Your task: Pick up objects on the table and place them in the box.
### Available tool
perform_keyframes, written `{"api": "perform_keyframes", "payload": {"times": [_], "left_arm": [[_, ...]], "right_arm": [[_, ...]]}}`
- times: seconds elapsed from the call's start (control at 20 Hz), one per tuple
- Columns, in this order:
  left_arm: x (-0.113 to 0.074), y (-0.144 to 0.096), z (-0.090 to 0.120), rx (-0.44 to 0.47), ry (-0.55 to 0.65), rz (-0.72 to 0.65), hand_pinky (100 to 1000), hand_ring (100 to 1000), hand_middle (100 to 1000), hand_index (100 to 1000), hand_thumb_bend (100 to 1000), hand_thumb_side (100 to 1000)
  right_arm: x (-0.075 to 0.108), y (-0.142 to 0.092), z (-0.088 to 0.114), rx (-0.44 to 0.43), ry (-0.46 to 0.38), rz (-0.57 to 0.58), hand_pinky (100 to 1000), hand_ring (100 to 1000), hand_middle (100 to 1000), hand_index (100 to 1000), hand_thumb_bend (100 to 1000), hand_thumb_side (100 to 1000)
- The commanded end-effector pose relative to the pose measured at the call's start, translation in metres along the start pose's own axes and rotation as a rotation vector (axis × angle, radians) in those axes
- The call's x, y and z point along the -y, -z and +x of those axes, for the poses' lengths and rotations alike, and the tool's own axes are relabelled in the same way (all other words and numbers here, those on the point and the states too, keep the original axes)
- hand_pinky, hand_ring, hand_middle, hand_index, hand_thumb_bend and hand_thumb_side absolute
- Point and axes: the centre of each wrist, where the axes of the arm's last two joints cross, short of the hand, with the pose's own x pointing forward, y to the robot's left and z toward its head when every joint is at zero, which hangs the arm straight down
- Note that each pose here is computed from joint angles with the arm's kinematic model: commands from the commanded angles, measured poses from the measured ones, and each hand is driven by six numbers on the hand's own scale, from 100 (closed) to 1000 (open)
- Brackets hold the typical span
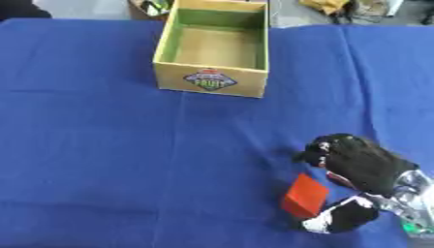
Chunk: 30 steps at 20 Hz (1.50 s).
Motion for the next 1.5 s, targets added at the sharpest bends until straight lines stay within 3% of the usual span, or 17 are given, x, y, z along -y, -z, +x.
{"api": "perform_keyframes", "payload": {"times": [0.05,0.5,1.1,1.5], "left_arm": [[-0.0019,0.0045,0.0067,0.015,0.020,-0.021,239,313,422,727,100,1000],[-0.0018,0.0043,0.0066,0.014,0.021,-0.023,239,314,422,727,100,1000],[-0.0019,0.0046,0.0067,0.017,0.022,-0.022,240,315,423,727,100,1000],[-0.0015,0.0052,0.0067,0.020,0.019,-0.025,239,315,424,727,100,1000]], "right_arm": [[0.0076,-0.0026,-0.0010,-0.033,-0.019,-0.006,677,750,555,813,643,836],[0.0095,-0.0003,-0.0006,-0.103,-0.011,-0.002,657,723,522,786,608,860],[0.0083,0.0027,0.0038,-0.102,-0.008,0.042,641,696,504,763,562,836],[0.0075,0.0031,0.0049,-0.108,-0.020,0.067,613,663,471,725,471,835]]}}
